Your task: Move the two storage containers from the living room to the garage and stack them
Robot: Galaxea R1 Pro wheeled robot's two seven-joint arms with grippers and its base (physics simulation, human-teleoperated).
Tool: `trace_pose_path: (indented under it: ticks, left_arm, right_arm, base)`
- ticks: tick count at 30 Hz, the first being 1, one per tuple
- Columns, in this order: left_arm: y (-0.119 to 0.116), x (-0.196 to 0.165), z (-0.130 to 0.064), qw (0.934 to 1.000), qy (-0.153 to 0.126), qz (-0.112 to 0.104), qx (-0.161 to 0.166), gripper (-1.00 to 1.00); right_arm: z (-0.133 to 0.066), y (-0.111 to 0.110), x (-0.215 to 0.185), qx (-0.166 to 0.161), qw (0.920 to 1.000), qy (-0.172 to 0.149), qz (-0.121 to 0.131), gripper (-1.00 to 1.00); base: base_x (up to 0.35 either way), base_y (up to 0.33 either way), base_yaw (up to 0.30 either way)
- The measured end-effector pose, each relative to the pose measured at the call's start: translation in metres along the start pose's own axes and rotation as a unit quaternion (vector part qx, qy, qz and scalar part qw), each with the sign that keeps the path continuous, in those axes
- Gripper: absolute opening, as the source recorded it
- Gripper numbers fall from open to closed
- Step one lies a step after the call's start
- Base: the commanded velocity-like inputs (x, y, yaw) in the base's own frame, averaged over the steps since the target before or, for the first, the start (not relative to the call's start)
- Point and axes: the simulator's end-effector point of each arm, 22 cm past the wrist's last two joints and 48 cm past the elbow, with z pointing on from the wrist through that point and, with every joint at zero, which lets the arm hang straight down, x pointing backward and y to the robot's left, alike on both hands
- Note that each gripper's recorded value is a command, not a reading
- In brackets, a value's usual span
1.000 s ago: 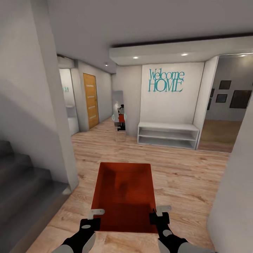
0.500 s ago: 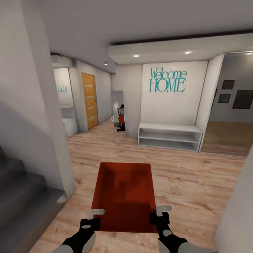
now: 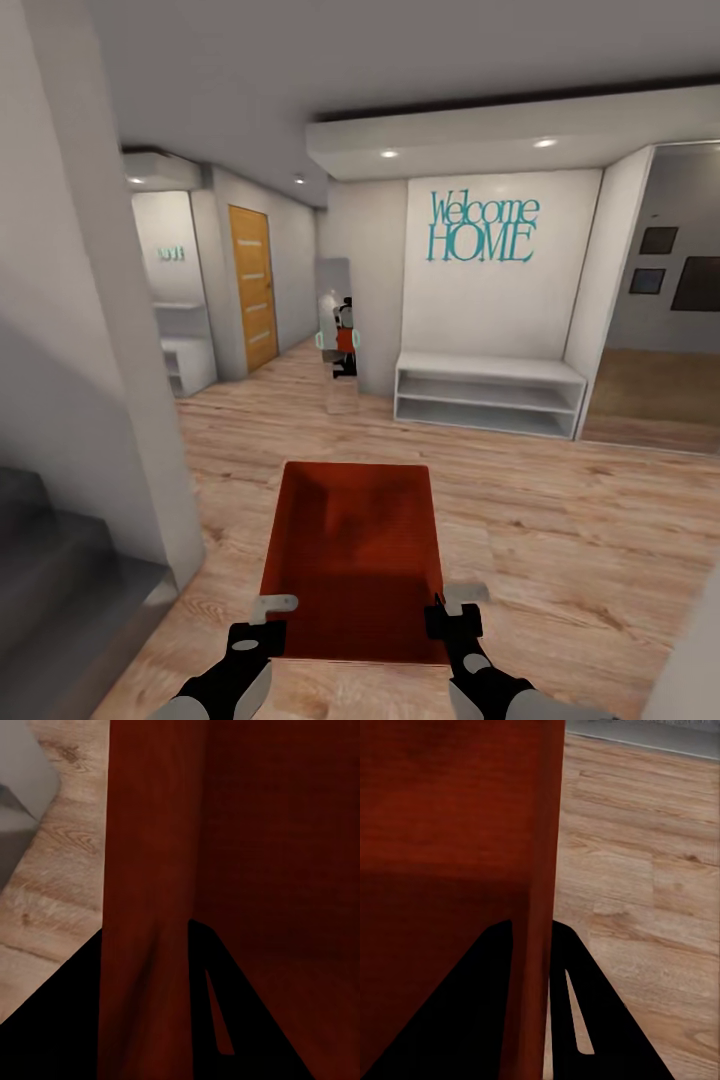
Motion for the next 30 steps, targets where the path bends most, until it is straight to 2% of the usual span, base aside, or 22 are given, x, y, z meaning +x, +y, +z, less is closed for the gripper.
trace_pose_path:
  ticks: [30]
  left_arm:
    - [0.0000,0.0001,0.0000,1.0000,0.000,0.000,0.000,-1.00]
  right_arm:
    - [0.0000,0.0000,0.0001,0.000,1.0000,0.000,0.000,-1.00]
  base:
    - [0.322,0.000,0.000]
